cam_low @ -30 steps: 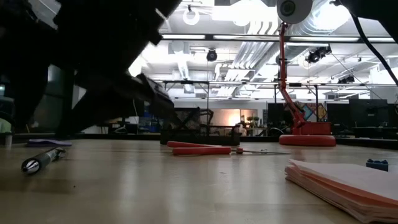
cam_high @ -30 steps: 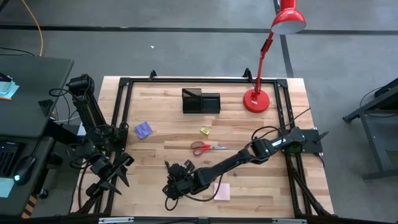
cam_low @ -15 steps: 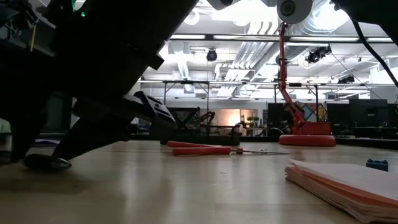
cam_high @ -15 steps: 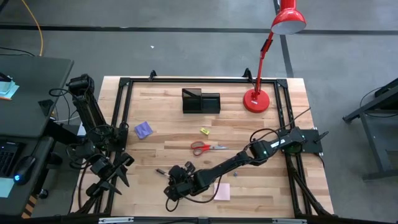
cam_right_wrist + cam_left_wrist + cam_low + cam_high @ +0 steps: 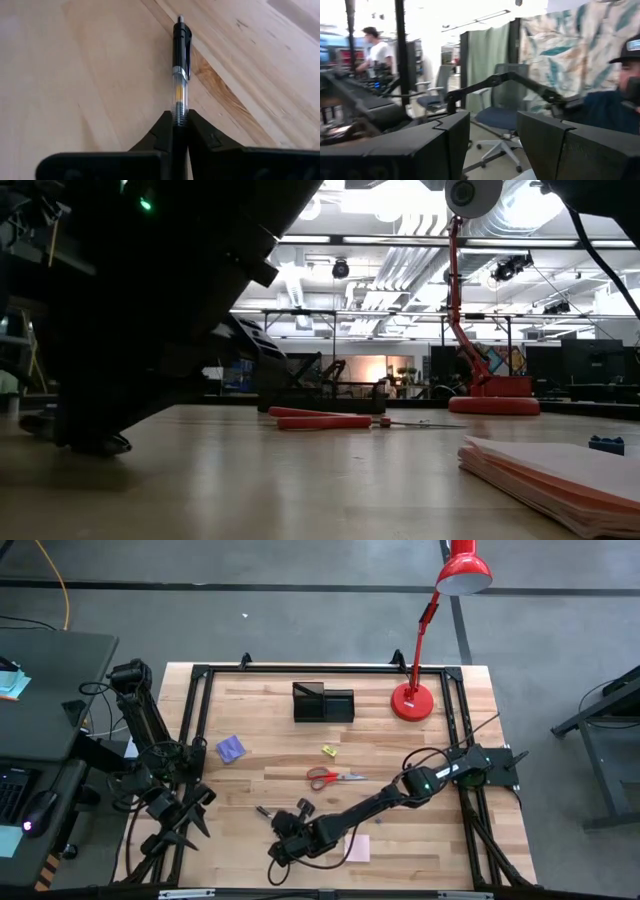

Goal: Pick and place office supplies into organizer
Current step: Put the transparent pen into the desk organizer

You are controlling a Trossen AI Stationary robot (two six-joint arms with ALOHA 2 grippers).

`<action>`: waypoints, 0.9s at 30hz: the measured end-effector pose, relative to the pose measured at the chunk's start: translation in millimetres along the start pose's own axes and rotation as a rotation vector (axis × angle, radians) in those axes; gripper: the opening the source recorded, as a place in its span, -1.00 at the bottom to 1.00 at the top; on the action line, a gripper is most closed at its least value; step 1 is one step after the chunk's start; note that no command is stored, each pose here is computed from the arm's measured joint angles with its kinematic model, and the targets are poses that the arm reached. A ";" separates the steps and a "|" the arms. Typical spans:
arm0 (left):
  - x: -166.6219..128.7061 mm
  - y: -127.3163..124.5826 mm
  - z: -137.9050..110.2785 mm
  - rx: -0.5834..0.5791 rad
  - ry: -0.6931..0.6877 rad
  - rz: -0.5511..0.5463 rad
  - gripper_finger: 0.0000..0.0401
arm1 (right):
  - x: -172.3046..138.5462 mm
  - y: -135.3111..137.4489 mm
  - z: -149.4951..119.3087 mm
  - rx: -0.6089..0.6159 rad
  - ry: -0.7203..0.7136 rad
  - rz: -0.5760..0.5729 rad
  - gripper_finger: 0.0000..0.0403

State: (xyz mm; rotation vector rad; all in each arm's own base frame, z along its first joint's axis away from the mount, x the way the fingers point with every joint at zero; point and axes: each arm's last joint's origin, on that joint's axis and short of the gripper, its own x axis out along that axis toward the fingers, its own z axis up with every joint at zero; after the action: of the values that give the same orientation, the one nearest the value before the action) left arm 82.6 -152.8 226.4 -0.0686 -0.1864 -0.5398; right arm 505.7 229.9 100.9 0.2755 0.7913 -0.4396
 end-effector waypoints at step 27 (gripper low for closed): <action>-0.1 6.4 -4.7 -0.025 0.051 0.257 -0.23 | -60.9 9.2 16.9 -0.123 -0.259 -0.223 -0.95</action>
State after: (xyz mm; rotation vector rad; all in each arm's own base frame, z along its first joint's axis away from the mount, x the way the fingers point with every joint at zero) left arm 86.5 -147.8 221.8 -0.1017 -0.1189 -0.2878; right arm 482.8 248.0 157.7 0.0135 0.5938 -0.6207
